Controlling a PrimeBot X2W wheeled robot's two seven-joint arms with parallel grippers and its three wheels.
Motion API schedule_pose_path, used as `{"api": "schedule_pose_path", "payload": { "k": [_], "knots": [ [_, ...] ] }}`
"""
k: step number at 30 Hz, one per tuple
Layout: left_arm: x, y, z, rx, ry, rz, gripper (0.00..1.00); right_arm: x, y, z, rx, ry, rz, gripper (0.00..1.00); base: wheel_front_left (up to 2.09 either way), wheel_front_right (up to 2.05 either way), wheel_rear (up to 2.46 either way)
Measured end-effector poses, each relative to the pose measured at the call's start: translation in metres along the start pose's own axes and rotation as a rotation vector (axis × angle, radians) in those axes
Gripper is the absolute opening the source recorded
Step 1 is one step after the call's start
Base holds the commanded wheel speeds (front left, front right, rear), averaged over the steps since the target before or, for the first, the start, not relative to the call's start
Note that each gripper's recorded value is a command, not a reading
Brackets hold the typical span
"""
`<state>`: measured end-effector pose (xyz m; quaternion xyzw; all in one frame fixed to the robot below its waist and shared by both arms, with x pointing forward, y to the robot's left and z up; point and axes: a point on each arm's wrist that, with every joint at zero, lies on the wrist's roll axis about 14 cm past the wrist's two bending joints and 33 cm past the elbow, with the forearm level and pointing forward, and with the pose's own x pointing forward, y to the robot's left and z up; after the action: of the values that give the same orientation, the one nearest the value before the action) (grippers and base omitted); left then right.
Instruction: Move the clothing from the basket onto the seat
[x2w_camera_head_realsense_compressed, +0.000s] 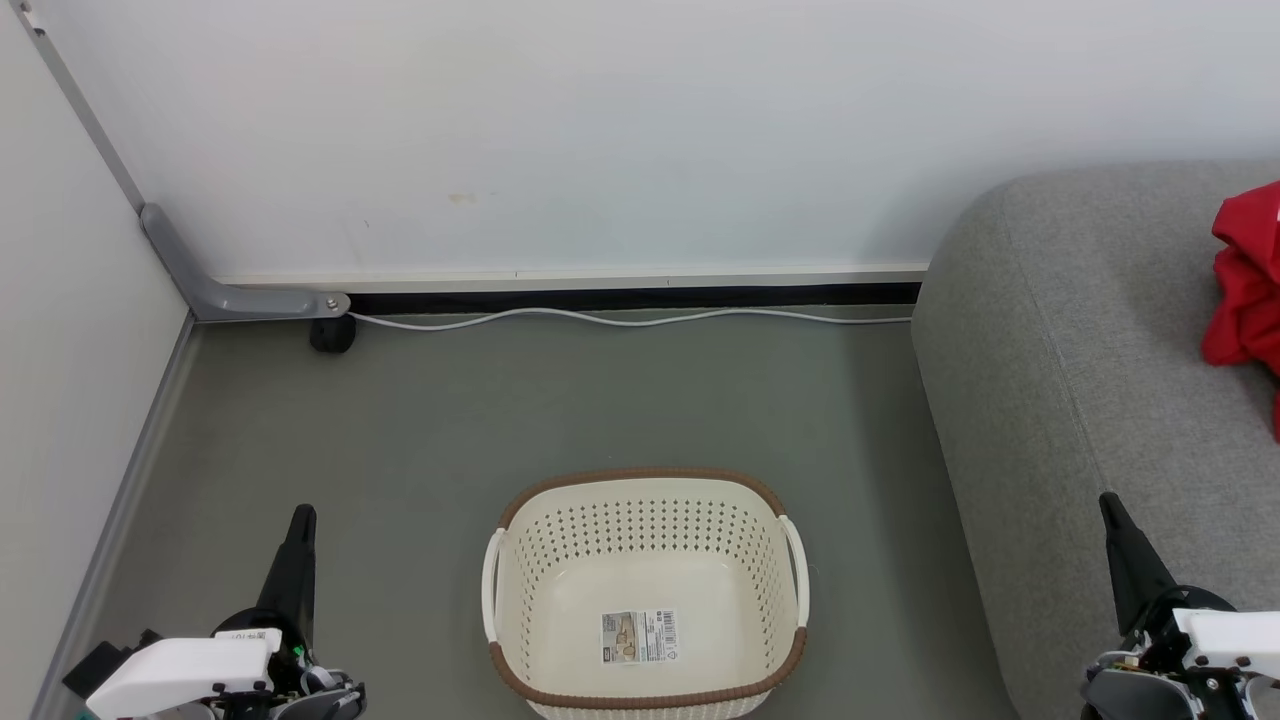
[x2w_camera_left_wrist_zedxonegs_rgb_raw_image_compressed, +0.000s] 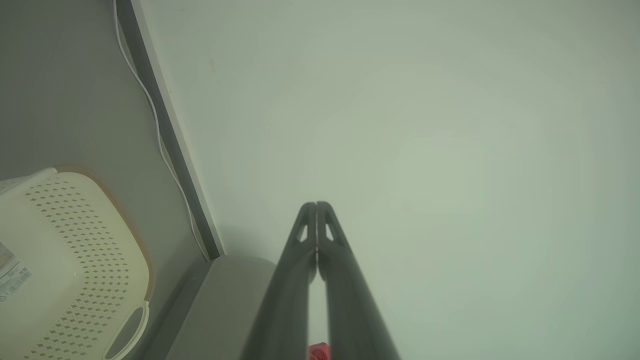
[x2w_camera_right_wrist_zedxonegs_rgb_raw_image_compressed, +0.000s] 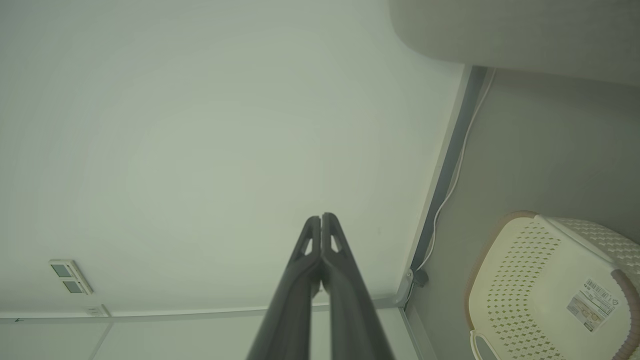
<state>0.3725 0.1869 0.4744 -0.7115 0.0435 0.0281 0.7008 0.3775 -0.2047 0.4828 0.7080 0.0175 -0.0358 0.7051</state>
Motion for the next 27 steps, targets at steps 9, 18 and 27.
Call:
{"api": "schedule_pose_path", "payload": {
  "k": [9, 18, 27],
  "knots": [
    [0.0, 0.0, 0.0, 0.0, 0.0, 0.0, 0.0, 0.0, 0.0, 0.0, 0.0, 0.0, 0.0, 0.0, 0.0, 0.0, 0.0],
    [0.0, 0.0, 0.0, 0.0, 0.0, 0.0, 0.0, 0.0, 0.0, 0.0, 0.0, 0.0, 0.0, 0.0, 0.0, 0.0, 0.0],
    [0.0, 0.0, 0.0, 0.0, 0.0, 0.0, 0.0, 0.0, 0.0, 0.0, 0.0, 0.0, 0.0, 0.0, 0.0, 0.0, 0.0]
  ]
}}
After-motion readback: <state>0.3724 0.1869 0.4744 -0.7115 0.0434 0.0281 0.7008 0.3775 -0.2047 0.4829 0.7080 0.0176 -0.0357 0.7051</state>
